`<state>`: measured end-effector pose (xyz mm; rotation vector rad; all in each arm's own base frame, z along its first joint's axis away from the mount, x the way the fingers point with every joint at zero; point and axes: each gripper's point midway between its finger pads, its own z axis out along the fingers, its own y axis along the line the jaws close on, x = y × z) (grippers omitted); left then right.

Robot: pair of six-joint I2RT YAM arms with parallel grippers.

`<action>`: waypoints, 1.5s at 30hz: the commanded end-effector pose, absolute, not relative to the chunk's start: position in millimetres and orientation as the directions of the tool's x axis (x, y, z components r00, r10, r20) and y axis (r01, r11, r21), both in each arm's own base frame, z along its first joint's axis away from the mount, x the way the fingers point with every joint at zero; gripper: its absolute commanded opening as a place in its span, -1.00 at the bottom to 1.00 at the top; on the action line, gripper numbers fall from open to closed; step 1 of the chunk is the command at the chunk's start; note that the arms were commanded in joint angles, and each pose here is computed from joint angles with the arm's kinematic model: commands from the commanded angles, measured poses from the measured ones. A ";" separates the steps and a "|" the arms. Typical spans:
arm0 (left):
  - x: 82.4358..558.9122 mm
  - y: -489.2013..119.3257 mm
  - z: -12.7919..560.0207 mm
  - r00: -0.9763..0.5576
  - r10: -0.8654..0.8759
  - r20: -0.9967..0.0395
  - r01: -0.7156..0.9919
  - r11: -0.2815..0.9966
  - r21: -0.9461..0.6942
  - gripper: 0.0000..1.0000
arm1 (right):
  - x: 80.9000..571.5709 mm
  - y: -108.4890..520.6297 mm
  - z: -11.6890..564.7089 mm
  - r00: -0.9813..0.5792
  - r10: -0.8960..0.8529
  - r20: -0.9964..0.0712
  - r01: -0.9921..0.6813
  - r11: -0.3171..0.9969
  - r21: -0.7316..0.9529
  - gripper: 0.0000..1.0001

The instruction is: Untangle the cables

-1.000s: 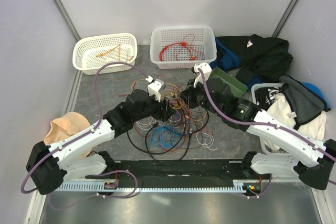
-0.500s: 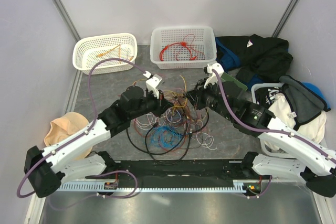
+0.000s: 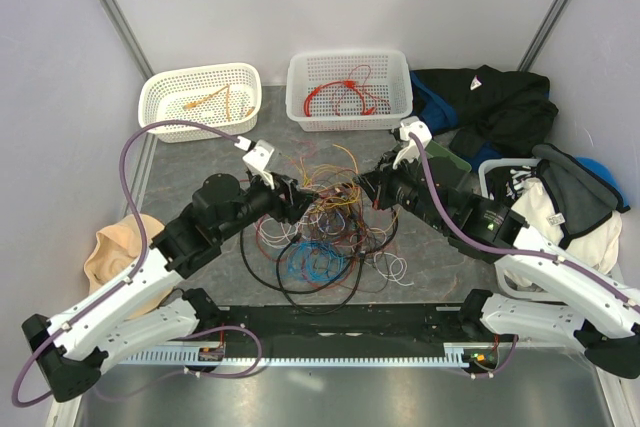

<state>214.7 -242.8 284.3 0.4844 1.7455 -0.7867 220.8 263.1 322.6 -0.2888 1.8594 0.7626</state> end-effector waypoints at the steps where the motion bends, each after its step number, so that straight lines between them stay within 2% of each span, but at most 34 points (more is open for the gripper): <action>1: 225.3 -216.1 287.9 -0.307 -0.122 -0.944 0.540 0.794 -0.278 0.93 | 219.7 259.0 328.2 -0.403 0.175 -0.898 -0.517 0.767 0.381 -1.00; 3: 230.2 -201.2 296.9 -0.283 -0.164 -0.945 0.475 0.832 -0.287 0.99 | 218.5 257.9 328.7 -0.403 0.177 -0.898 -0.518 0.765 0.383 -1.00; 5: 228.5 -200.4 310.2 -0.239 -0.183 -0.954 0.498 0.820 -0.282 0.99 | 218.1 257.5 327.6 -0.405 0.178 -0.897 -0.516 0.765 0.386 -1.00; 7: 219.0 -213.4 331.6 -0.148 -0.214 -0.966 0.612 0.747 -0.259 0.99 | 217.0 257.7 330.0 -0.406 0.185 -0.895 -0.519 0.760 0.392 -1.00; 9: 194.6 -234.2 347.7 -0.043 -0.214 -0.976 0.776 0.608 -0.168 0.99 | 216.3 258.8 333.8 -0.409 0.200 -0.890 -0.519 0.752 0.407 -1.00; 10: 190.4 -239.7 336.6 -0.033 -0.211 -0.977 0.803 0.577 -0.151 0.99 | 215.6 259.5 338.2 -0.409 0.208 -0.888 -0.523 0.744 0.415 -1.00; 11: 182.2 -244.4 353.2 0.029 -0.262 -0.965 0.842 0.527 -0.117 0.99 | 214.9 260.2 340.6 -0.414 0.220 -0.884 -0.520 0.739 0.427 -1.00; 15: 169.7 -250.1 361.7 0.104 -0.297 -0.949 0.885 0.463 -0.048 0.92 | 216.4 259.8 351.7 -0.416 0.263 -0.870 -0.503 0.730 0.461 -1.00; 19: 194.4 -243.3 346.6 0.093 -0.267 -0.959 0.816 0.573 -0.081 0.79 | 218.4 260.0 367.1 -0.423 0.307 -0.852 -0.500 0.705 0.503 -1.00; 22: 230.7 -218.8 318.0 0.005 -0.248 -0.969 0.634 0.750 -0.188 0.77 | 221.8 255.7 384.5 -0.402 0.341 -0.850 -0.498 0.697 0.515 -1.00; 23: 247.1 -199.8 307.4 -0.021 -0.268 -0.963 0.505 0.829 -0.241 0.77 | 224.3 253.1 389.8 -0.394 0.352 -0.849 -0.495 0.697 0.518 -1.00; 26: 260.7 -174.0 280.0 -0.075 -0.262 -0.962 0.328 0.905 -0.272 0.85 | 224.8 245.8 415.2 -0.352 0.376 -0.857 -0.511 0.691 0.512 -1.00; 29: 263.6 -167.4 265.1 -0.114 -0.263 -0.958 0.267 0.921 -0.284 0.99 | 223.2 240.1 441.7 -0.313 0.388 -0.867 -0.530 0.686 0.498 -1.00; 34: 262.3 -186.6 266.7 -0.130 -0.258 -0.957 0.350 0.891 -0.288 0.99 | 218.2 237.1 469.2 -0.286 0.403 -0.869 -0.557 0.668 0.493 -1.00; 39: 260.8 -206.7 285.4 -0.074 -0.288 -0.955 0.458 0.841 -0.289 0.99 | 210.5 234.2 492.1 -0.271 0.431 -0.860 -0.585 0.636 0.503 -1.00; 45: 271.2 -233.6 274.8 -0.107 -0.216 -0.971 0.512 0.825 -0.240 0.99 | 200.2 229.9 517.7 -0.256 0.451 -0.855 -0.620 0.602 0.503 -1.00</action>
